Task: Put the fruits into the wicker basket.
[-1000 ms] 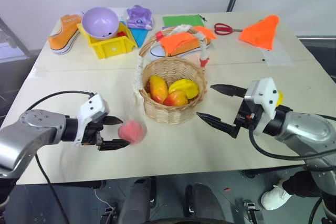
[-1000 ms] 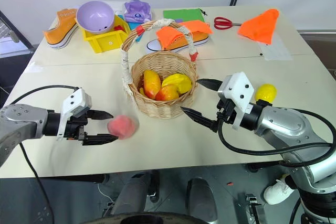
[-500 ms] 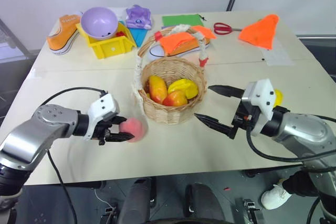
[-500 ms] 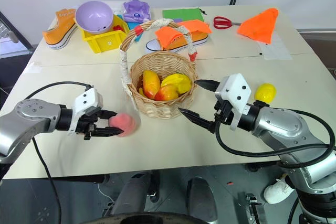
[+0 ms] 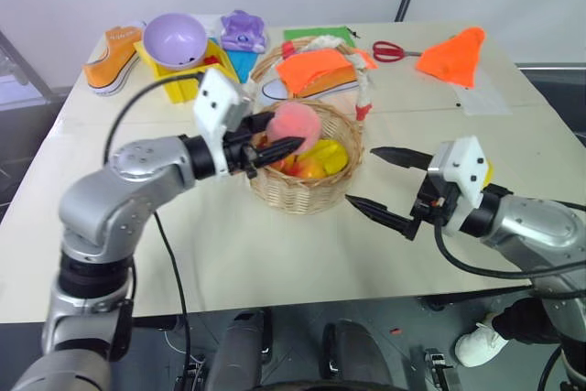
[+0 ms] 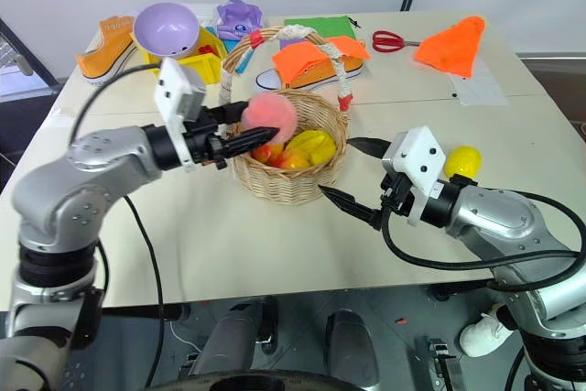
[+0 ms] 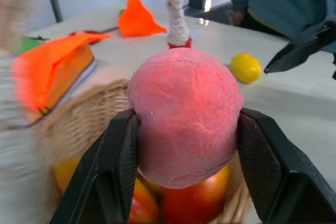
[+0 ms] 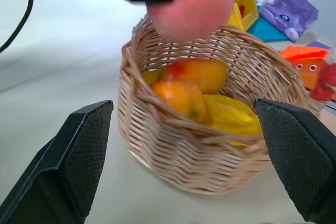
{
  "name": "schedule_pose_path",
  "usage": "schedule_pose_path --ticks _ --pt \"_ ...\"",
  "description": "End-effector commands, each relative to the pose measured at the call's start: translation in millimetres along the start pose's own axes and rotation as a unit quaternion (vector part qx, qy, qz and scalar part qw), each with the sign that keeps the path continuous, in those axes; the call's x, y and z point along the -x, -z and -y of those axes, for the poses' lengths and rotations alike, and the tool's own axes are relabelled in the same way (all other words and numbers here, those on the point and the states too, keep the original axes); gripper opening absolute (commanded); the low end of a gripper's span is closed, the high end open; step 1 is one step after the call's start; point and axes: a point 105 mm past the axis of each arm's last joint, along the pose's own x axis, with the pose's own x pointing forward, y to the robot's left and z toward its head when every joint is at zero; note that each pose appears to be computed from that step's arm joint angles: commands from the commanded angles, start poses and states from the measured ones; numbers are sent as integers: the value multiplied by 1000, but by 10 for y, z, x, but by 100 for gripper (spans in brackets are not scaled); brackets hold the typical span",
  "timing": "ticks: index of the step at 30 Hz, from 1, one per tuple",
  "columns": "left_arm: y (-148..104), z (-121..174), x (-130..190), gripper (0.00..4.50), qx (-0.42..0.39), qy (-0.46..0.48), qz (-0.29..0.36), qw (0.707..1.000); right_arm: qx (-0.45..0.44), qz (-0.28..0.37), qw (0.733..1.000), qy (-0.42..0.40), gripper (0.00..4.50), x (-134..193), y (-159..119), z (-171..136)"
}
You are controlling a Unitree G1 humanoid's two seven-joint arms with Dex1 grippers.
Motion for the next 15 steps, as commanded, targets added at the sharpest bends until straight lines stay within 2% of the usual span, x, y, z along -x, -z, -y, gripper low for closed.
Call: schedule_pose_path --ticks 1,4,5,11,15 --pt "-13 13 -15 281 -17 -16 7 1000 22 14 1000 2 450 7 -97 8" --pt "-15 25 -9 414 -9 -10 10 1000 21 11 1000 6 450 22 -87 11" --pt "-15 40 4 443 -10 -4 10 1000 21 9 1000 10 450 37 -77 22" --pt "-28 179 192 443 10 68 22 997 6 -31 996 83 450 289 87 314" --pt "9 364 325 443 18 138 23 990 -36 -74 977 199 450 656 386 757"
